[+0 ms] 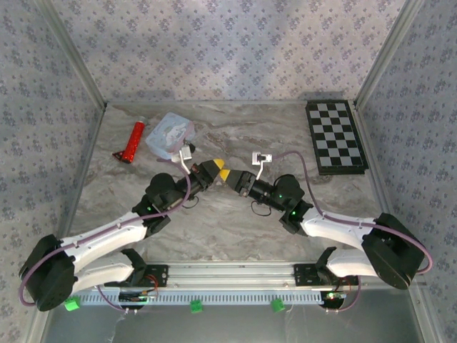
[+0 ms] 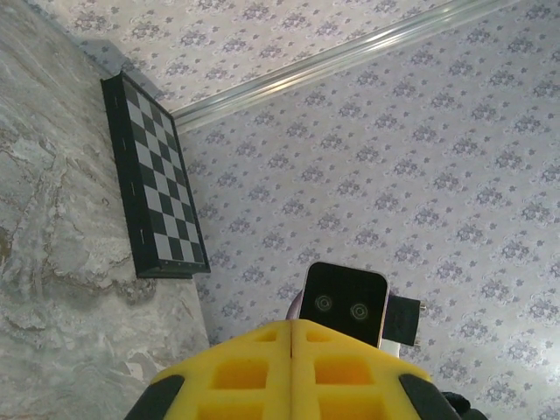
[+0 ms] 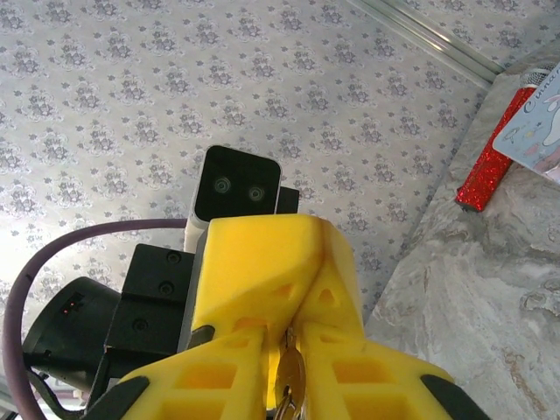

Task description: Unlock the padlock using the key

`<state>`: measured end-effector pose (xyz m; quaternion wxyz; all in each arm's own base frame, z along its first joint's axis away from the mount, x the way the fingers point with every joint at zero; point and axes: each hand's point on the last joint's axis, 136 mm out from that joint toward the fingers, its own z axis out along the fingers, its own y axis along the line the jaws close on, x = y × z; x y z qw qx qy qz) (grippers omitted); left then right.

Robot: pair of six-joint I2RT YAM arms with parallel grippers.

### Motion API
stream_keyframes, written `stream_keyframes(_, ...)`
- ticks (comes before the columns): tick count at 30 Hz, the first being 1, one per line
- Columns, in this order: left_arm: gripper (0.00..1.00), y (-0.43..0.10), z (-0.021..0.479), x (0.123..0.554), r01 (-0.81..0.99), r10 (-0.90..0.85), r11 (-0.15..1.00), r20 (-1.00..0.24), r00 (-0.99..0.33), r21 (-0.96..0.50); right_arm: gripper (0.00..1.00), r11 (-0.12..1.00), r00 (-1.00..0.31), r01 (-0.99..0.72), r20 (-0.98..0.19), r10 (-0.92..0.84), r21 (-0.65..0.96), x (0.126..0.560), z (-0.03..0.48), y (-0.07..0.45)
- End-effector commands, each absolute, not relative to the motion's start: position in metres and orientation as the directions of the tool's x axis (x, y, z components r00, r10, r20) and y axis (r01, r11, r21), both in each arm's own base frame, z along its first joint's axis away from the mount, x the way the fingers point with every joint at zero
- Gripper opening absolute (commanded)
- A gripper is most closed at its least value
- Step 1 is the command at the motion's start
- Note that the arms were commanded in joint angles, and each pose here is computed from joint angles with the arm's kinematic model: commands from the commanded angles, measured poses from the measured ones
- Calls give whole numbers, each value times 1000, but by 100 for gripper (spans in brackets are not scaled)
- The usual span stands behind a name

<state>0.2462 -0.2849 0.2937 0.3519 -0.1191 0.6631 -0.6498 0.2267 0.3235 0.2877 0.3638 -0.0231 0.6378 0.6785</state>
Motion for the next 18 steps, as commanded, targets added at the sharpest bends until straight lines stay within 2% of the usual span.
stream_keyframes(1, 0, -284, 299, 246, 320, -631, 107, -313, -709, -941, 15, 25, -725, -556, -500, 474, 831, 224, 311, 325)
stream_keyframes(8, 1, -281, 296, 249, 328, -635, 151, -346, -691, -933, 4, 45, -726, -548, -501, 471, 836, 222, 305, 320)
stream_keyframes(10, 13, -274, 291, 253, 310, -629, 200, -364, -687, -929, 1, 89, -727, -530, -506, 464, 843, 223, 298, 316)
stream_keyframes(11, 28, -266, 285, 257, 285, -627, 238, -371, -685, -928, 0, 129, -731, -510, -507, 457, 851, 226, 292, 313)
stream_keyframes(14, 58, -229, 267, 271, 196, -625, 371, -400, -671, -908, 0, 305, -738, -429, -524, 425, 850, 234, 264, 295)
stream_keyframes(16, 70, -203, 257, 277, 138, -600, 474, -434, -672, -870, 0, 408, -728, -410, -562, 392, 816, 233, 253, 279)
stream_keyframes(18, 74, -177, 242, 283, 47, -559, 591, -451, -696, -805, 0, 514, -729, -372, -586, 355, 773, 231, 240, 259)
